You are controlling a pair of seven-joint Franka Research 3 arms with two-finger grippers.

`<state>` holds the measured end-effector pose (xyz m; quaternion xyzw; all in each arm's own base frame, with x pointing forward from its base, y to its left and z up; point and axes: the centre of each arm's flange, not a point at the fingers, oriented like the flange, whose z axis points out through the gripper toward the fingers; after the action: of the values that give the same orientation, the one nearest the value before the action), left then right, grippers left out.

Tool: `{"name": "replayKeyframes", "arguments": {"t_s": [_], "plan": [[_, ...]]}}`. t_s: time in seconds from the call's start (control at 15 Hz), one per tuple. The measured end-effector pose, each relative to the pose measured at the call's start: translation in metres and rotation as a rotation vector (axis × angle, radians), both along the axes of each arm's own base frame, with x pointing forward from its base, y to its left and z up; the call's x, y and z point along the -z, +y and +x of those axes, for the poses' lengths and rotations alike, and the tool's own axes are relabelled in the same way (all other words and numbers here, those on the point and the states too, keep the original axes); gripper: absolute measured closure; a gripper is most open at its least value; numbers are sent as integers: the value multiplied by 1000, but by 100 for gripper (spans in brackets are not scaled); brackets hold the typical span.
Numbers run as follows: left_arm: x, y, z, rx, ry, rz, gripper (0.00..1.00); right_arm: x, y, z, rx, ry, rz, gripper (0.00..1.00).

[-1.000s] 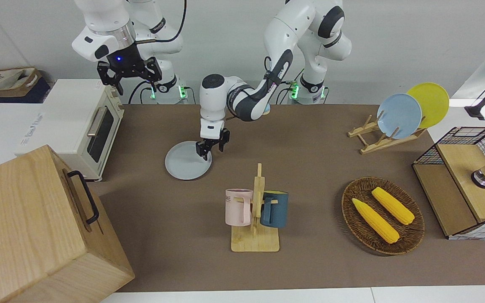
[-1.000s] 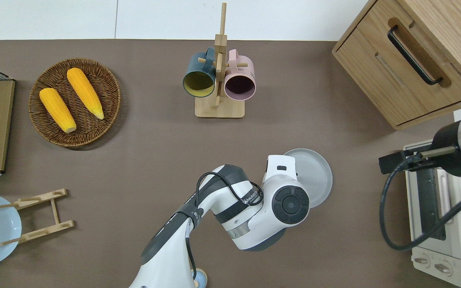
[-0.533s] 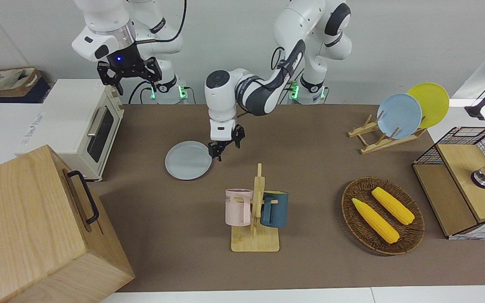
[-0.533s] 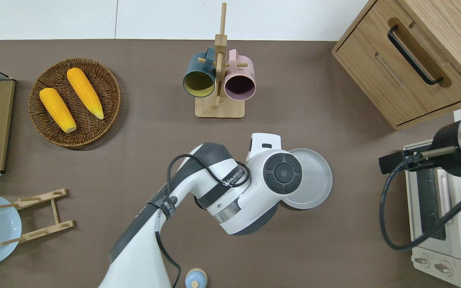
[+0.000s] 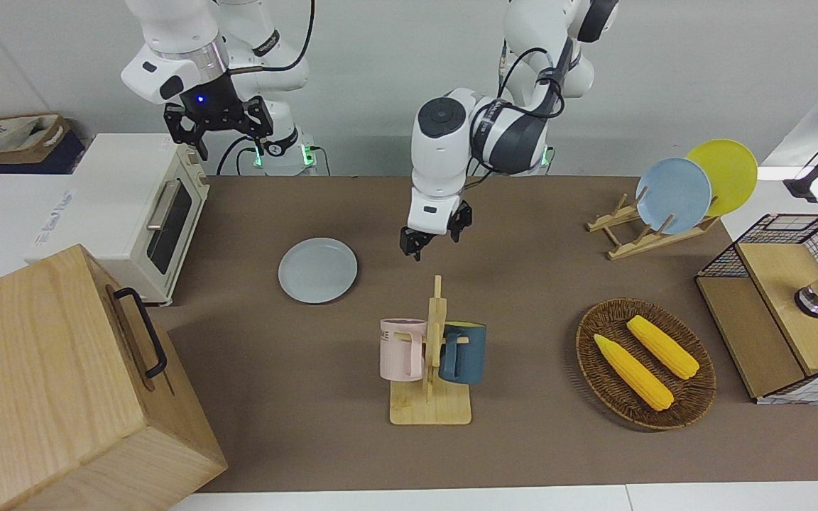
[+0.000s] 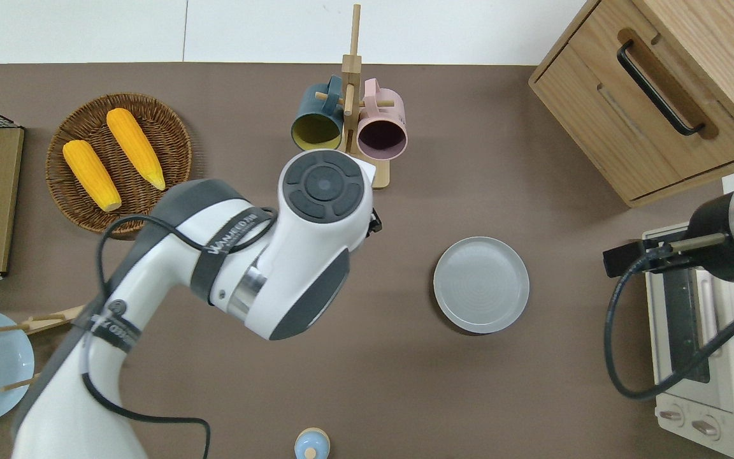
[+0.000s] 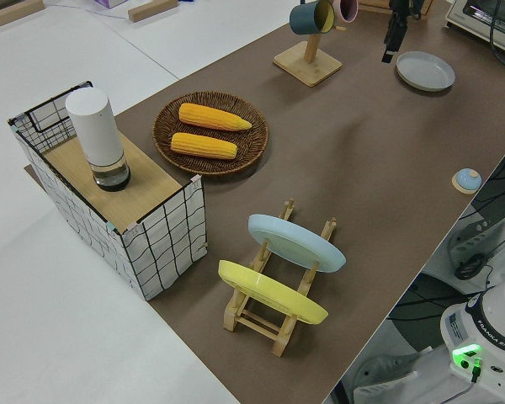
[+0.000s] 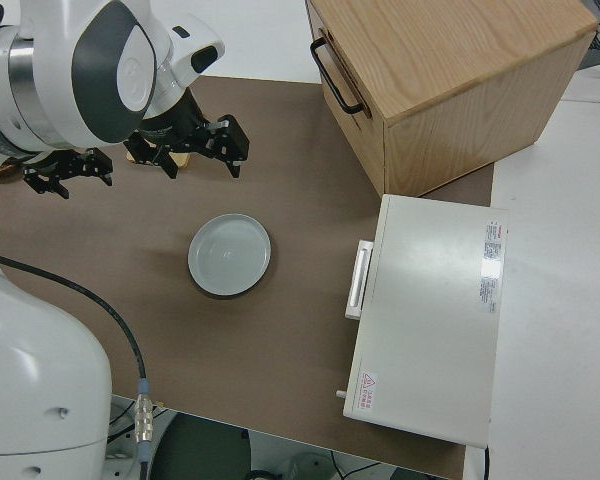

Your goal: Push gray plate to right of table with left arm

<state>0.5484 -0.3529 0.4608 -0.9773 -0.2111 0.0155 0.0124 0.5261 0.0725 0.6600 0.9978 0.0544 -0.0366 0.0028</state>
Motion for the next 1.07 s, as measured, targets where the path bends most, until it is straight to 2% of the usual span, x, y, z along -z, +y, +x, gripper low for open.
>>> {"name": "replayKeyframes", "arguments": {"t_s": [0.07,0.27,0.67,1.07], "plan": [[-17,20,7,16,-5,-15,0,0,0,0,0,0,0,1],[-43,63,8,60,34,19,1,0,0,0,0,0,0,1],[-89,148,12,188,60,38,1,0,0,0,0,0,0,1],[-113,229,19,253,61,36,0,0,0,0,0,0,0,1]]}}
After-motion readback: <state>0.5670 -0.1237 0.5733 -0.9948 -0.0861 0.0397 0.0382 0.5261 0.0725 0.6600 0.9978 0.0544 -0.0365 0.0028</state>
